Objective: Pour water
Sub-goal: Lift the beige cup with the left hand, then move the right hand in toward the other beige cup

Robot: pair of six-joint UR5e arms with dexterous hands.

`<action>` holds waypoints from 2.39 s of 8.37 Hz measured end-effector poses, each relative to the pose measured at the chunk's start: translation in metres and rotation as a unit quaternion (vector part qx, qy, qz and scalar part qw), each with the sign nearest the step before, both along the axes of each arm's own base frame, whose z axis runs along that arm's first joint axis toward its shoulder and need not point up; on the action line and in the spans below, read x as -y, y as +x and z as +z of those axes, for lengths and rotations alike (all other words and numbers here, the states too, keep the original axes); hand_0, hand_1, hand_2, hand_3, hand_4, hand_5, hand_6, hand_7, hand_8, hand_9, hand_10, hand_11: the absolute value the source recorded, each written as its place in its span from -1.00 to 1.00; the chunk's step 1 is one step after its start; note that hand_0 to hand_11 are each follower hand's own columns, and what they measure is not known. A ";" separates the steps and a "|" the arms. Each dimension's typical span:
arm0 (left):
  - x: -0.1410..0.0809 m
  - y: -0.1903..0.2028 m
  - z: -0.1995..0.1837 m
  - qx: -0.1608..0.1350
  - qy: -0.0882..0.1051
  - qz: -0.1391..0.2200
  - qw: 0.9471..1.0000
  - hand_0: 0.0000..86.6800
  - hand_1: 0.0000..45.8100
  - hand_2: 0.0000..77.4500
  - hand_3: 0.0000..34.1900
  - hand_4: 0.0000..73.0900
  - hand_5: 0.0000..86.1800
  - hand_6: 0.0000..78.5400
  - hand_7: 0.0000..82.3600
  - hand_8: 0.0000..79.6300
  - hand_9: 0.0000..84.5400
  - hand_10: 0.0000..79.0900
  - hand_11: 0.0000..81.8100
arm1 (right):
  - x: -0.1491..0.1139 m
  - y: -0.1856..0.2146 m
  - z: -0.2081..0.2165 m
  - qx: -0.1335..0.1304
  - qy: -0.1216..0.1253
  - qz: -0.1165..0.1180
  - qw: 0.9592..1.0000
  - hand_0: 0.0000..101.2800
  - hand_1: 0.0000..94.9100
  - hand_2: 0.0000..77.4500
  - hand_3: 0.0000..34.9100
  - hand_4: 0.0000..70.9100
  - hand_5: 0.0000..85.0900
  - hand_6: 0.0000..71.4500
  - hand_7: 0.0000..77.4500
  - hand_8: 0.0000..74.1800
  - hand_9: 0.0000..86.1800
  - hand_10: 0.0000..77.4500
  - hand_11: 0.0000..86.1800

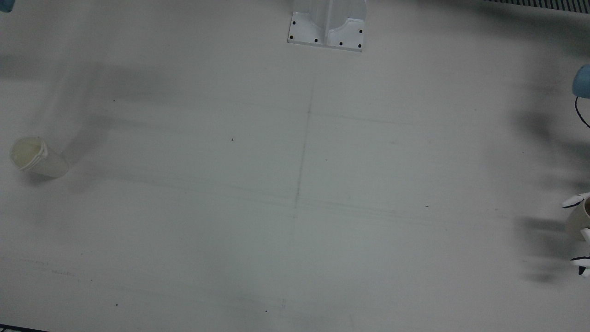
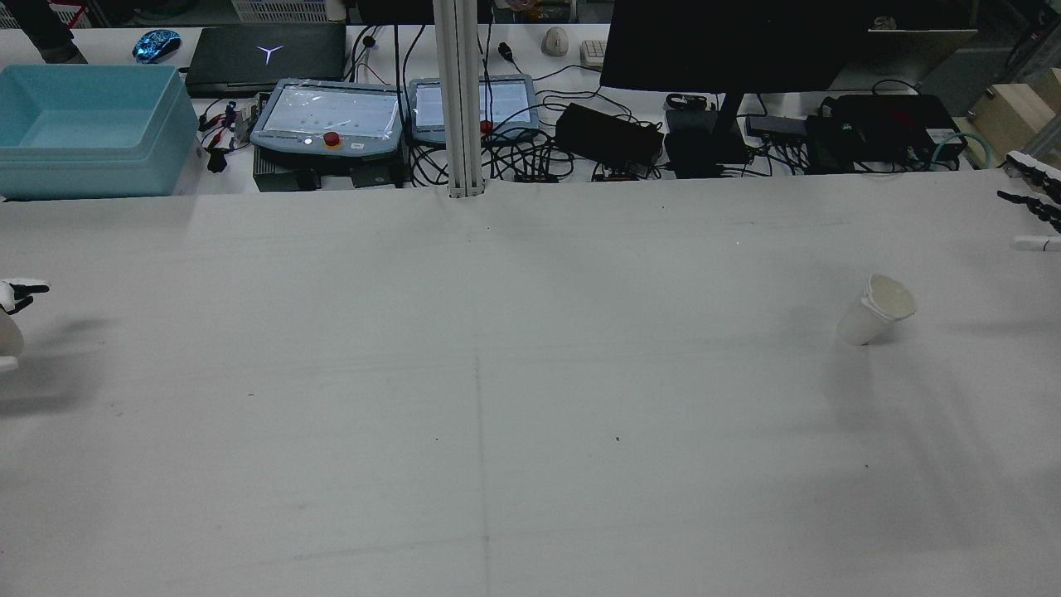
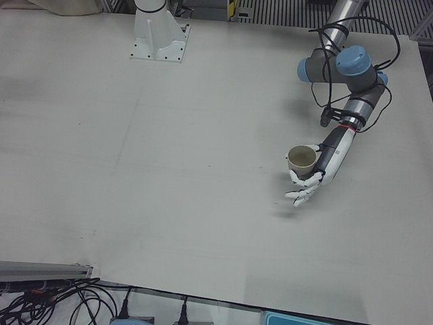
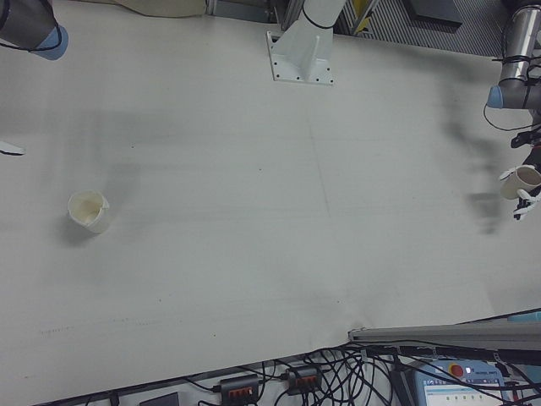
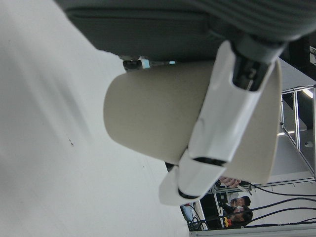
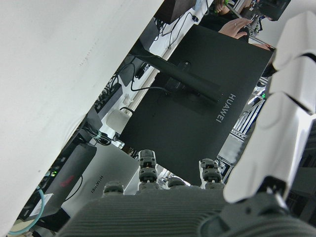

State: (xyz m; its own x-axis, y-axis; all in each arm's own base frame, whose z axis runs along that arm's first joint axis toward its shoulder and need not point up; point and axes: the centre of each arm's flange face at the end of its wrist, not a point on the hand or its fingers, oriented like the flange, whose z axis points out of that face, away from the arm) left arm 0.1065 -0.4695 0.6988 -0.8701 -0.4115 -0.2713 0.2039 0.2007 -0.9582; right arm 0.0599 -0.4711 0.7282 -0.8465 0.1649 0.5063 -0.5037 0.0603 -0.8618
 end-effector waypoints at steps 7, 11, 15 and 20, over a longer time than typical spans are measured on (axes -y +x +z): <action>0.000 -0.005 0.000 -0.001 0.000 -0.005 1.000 0.84 0.50 -0.41 -1.00 -0.12 0.25 -0.54 -0.38 -0.67 -0.83 -0.86 -0.72 | 0.007 -0.121 0.052 0.024 0.042 -0.020 0.999 -0.16 -0.86 -0.68 -0.47 -1.00 -0.88 -0.95 -0.99 -0.72 -0.71 -1.00 -0.99; -0.006 -0.015 0.010 0.001 -0.005 -0.011 1.000 0.84 0.55 -0.49 -1.00 -0.12 0.24 -0.54 -0.38 -0.67 -0.83 -0.86 -0.72 | 0.012 -0.200 0.035 0.023 0.065 -0.021 0.997 -0.09 -0.62 -0.59 -0.39 -1.00 -0.88 -0.98 -0.99 -0.85 -0.90 -1.00 -0.99; -0.008 -0.016 0.013 0.001 -0.006 -0.012 1.000 0.84 0.55 -0.49 -1.00 -0.12 0.24 -0.54 -0.38 -0.67 -0.83 -0.86 -0.72 | -0.019 -0.175 0.052 0.027 0.066 0.036 0.997 -0.09 -0.63 -0.58 -0.66 -1.00 -0.88 -0.98 -0.99 -0.81 -0.84 -1.00 -0.97; -0.020 -0.023 0.019 0.003 -0.011 -0.012 1.000 0.84 0.55 -0.49 -1.00 -0.12 0.24 -0.54 -0.38 -0.67 -0.83 -0.86 -0.72 | -0.021 -0.208 0.077 0.194 0.046 0.081 0.977 -0.09 -0.68 -0.54 -0.59 -1.00 -0.88 -0.92 -0.97 -0.79 -0.82 -1.00 -0.99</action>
State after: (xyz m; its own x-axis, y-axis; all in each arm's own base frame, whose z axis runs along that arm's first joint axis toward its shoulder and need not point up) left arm 0.0836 -0.4497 0.7180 -0.8780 -0.3969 -0.2676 0.2141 0.1744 -0.9611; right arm -0.1479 -0.4505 0.8048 -0.9888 -0.0176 0.1482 -0.1492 0.0929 -0.9844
